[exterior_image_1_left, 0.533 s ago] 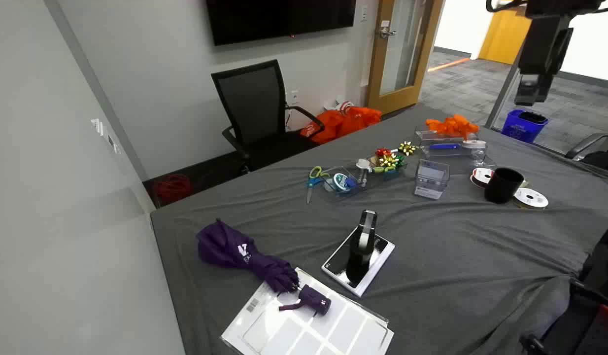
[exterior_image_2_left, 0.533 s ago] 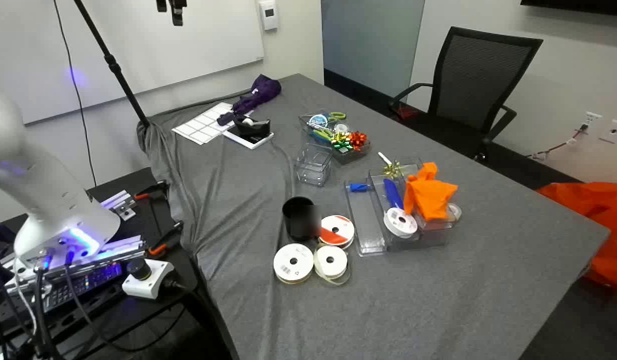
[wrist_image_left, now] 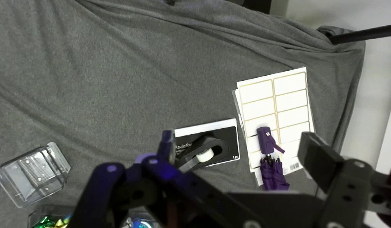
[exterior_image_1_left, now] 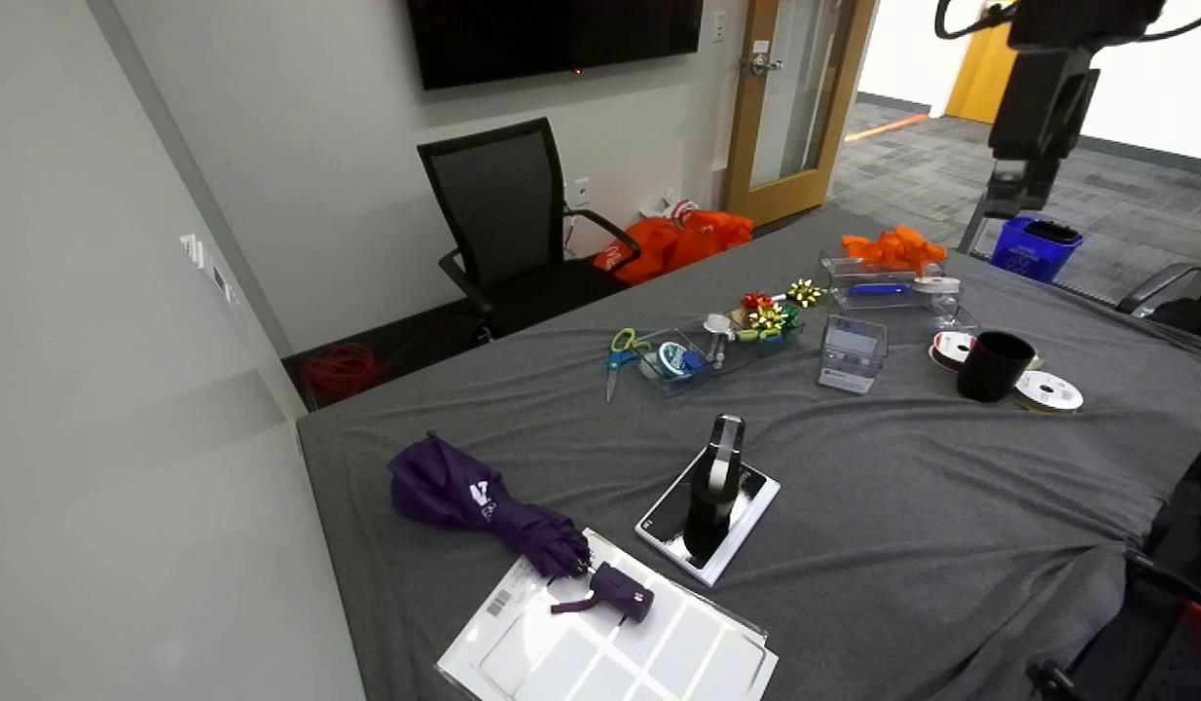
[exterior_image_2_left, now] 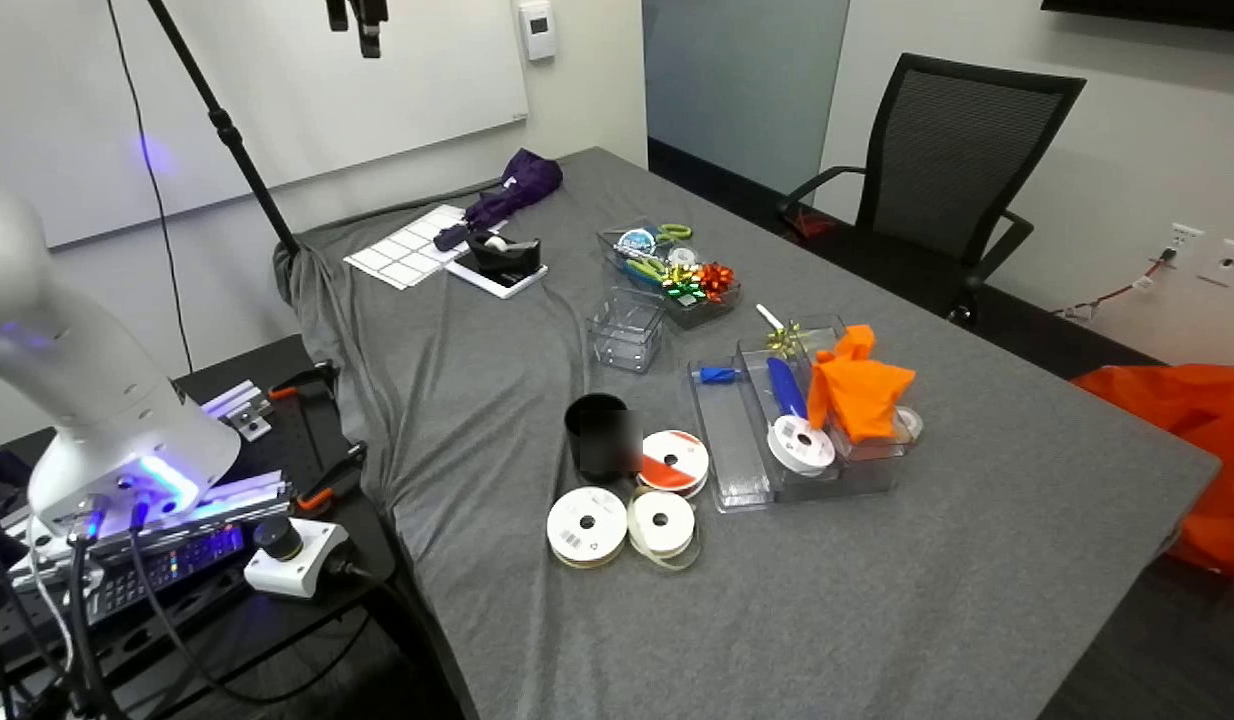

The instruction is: Shift the umbrella to the right

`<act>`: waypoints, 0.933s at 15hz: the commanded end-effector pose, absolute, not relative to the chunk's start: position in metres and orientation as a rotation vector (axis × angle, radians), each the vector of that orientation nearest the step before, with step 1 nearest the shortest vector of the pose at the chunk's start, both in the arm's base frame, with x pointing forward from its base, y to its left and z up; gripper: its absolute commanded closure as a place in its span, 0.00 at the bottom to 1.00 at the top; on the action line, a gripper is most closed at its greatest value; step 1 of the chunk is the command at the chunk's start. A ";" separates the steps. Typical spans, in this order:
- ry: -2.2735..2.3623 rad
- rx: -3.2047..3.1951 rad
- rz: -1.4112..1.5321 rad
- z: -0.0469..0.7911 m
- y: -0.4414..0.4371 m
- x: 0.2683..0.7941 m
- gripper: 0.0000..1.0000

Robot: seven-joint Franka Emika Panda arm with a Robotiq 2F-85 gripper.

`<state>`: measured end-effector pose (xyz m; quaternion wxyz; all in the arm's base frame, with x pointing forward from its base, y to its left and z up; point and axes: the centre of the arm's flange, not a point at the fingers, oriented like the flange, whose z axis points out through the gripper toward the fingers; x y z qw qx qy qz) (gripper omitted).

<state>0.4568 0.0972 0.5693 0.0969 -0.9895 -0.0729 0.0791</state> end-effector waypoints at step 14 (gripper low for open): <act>-0.604 -2.829 0.182 0.414 0.156 0.525 0.00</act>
